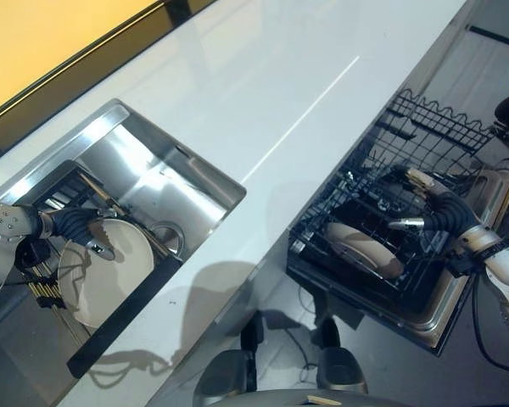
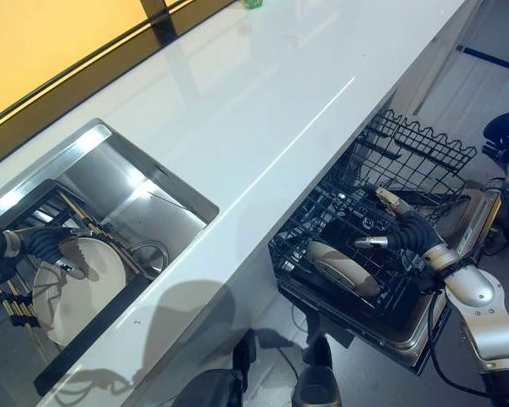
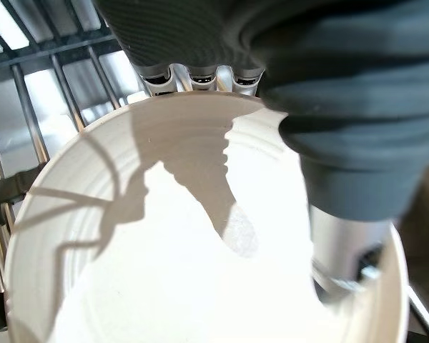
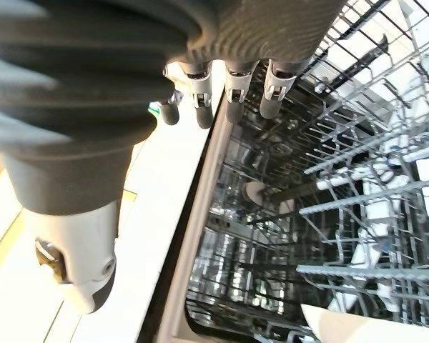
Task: Pick up plates and place into dishwasher.
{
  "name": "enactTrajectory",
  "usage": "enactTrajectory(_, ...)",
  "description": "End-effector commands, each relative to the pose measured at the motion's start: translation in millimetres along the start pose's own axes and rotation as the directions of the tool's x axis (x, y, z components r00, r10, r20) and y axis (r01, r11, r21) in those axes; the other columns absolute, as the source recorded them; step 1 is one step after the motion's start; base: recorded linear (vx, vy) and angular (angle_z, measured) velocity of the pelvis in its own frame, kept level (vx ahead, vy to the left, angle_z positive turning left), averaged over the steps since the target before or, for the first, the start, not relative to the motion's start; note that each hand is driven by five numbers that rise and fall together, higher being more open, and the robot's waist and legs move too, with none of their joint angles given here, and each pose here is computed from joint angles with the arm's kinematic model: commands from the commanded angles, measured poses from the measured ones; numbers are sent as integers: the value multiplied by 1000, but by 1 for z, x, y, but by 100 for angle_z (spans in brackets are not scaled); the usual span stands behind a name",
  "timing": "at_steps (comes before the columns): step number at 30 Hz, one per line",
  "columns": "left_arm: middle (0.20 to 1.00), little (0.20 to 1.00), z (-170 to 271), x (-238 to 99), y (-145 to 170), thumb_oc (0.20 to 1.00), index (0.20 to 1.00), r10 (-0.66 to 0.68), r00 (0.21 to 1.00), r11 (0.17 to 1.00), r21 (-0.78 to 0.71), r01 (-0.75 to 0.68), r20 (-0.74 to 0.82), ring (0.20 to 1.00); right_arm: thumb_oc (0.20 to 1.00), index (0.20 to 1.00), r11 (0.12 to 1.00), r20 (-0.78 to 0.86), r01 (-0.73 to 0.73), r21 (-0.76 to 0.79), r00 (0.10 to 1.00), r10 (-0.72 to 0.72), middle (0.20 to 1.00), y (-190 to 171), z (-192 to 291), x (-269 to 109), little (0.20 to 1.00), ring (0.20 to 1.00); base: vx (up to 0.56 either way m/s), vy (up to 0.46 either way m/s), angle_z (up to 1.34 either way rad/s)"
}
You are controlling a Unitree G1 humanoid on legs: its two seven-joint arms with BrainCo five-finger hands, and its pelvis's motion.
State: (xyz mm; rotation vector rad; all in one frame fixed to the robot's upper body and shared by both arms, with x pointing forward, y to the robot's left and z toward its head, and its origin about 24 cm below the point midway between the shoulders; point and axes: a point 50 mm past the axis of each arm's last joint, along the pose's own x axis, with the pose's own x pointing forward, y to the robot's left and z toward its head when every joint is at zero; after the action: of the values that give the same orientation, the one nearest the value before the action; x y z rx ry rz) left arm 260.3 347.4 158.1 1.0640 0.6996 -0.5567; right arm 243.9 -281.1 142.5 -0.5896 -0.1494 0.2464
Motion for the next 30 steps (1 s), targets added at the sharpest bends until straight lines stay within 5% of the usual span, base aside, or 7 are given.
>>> enactTrajectory(1, 200, 200, -9, 20, -73, 200, 200, -422, 906, 906, 8, 422, 17, 200, 1000, 1000, 1000, 94, 8, 4, 996, -8, 1000, -4, 18, 0, 1000, 1000, 11, -26, 5)
enactTrajectory(23, 200, 200, -13, 11, -68, 200, 200, -365, 931, 931, -1, 365, 15, 200, 1000, 1000, 1000, 78, 2, 31, 997, -5, 1000, -2, 10, -3, 1000, 1000, 1, -1, 0)
enactTrajectory(27, 200, 200, -15, 4, -45, 200, 200, -95, 995, 992, 76, 97, -30, 200, 1000, 1000, 999, 83, 11, 33, 996, -14, 1000, -2, 12, -2, 1000, 1000, -17, -15, 0)
enactTrajectory(30, 200, 200, -10, -12, -16, 200, 200, 256, 965, 964, 57, -258, 49, 200, 1000, 1000, 998, 82, 39, 43, 996, -42, 1000, -4, 12, -3, 1000, 1000, -36, -56, 0)
